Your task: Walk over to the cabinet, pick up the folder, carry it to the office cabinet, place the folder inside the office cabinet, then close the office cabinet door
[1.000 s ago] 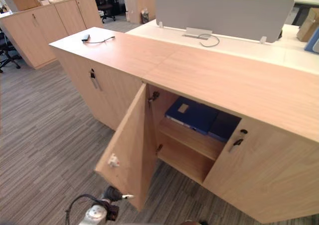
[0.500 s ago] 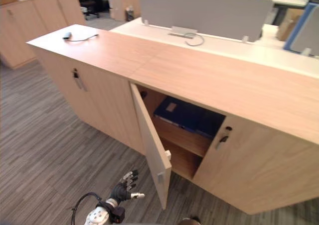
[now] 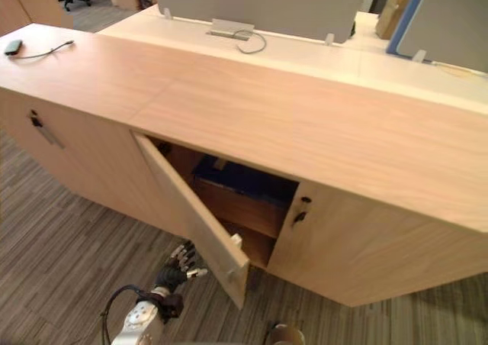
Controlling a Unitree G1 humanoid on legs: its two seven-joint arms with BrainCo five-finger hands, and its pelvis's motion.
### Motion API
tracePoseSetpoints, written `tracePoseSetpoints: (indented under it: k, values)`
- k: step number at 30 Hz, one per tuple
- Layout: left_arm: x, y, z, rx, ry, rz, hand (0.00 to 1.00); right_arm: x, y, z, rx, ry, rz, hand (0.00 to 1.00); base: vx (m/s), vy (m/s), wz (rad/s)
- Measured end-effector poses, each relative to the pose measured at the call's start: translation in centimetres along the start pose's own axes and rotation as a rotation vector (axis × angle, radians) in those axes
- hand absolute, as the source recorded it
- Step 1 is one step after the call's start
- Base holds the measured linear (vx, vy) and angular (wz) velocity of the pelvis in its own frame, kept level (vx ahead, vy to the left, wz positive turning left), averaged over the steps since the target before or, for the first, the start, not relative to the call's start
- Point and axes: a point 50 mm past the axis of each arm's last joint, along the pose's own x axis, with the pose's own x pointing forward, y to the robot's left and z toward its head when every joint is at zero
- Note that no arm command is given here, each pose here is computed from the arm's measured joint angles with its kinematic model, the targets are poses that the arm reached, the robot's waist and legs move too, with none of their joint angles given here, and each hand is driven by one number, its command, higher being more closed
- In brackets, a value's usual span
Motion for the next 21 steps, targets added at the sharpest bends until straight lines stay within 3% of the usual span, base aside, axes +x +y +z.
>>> tracePoseSetpoints:
  k: [5,12,21]
  values:
    - [-0.5,1.0,-2.3,-0.121,0.075,0.119,0.0,0.2,-0.1,1.9,0.003,-0.05,-0.03,0.0,0.17,-0.13,-0.52]
    - [-1.4,4.4,-2.4,-0.231,0.031,0.368,0.0,-0.2,3.6,3.6,0.001,-0.149,0.051,0.0,0.1,0.149,-0.56]
    - [-2.6,5.1,-3.7,-0.254,0.064,0.424,0.0,-0.7,3.5,1.8,-0.036,-0.149,0.061,0.0,0.07,0.052,-0.22]
